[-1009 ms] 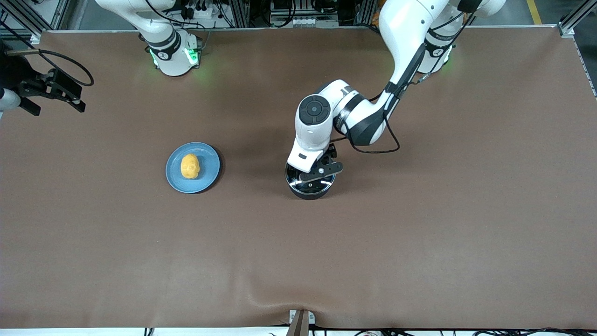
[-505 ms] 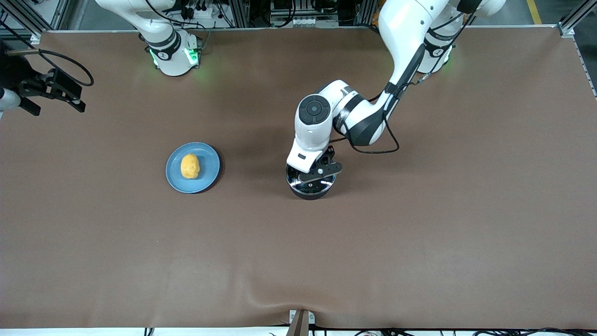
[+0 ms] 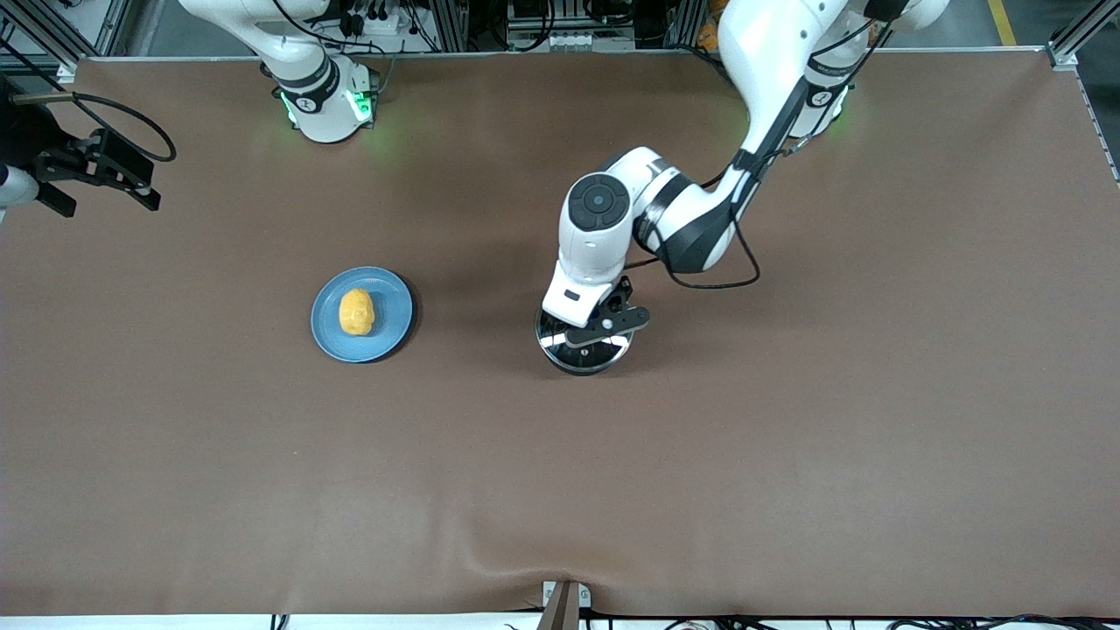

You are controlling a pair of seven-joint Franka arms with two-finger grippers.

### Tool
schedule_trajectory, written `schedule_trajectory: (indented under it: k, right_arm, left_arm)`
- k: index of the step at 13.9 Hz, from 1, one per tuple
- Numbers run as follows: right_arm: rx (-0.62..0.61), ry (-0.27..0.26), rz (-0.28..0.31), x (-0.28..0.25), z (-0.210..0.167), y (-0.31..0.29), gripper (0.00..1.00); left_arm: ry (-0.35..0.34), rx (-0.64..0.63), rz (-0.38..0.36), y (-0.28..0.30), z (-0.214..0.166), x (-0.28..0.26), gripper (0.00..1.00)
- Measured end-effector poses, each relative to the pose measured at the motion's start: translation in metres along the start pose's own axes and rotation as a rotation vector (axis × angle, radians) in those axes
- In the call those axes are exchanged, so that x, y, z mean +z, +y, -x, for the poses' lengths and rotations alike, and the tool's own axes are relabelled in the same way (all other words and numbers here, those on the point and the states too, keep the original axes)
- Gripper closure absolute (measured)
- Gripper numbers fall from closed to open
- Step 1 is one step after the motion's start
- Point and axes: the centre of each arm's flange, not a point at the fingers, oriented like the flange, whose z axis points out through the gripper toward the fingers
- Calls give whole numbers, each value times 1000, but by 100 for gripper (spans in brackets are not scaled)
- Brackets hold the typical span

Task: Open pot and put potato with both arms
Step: 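Lift the lid off the saucepan while the right gripper reaches the potato, then set the lid on the table while the right gripper grasps the potato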

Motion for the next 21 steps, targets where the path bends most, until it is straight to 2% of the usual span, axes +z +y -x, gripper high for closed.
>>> schedule_trajectory:
  k: [5, 8, 12, 14, 16, 21]
  right_arm:
    - [-6, -15, -1, 8, -5, -1, 0]
    - [-13, -71, -6, 40, -22, -3, 0]
    - [-29, -155, -11, 88, -43, -11, 0]
    - [-45, -185, -13, 114, -53, -20, 0]
    - [-50, -183, -15, 143, -63, -23, 0]
    - [-37, -172, -21, 228, -62, -24, 0]
  left_arm:
    - [21, -47, -12, -52, -54, -77, 36]
    - [27, -13, -28, -117, -94, -102, 36]
    - [-5, 59, -37, -224, -134, -121, 36]
    - [-28, 75, -36, -271, -148, -121, 36]
    - [-52, 102, -47, -305, -156, -109, 36]
    - [-41, 150, -38, -353, -150, -31, 36]
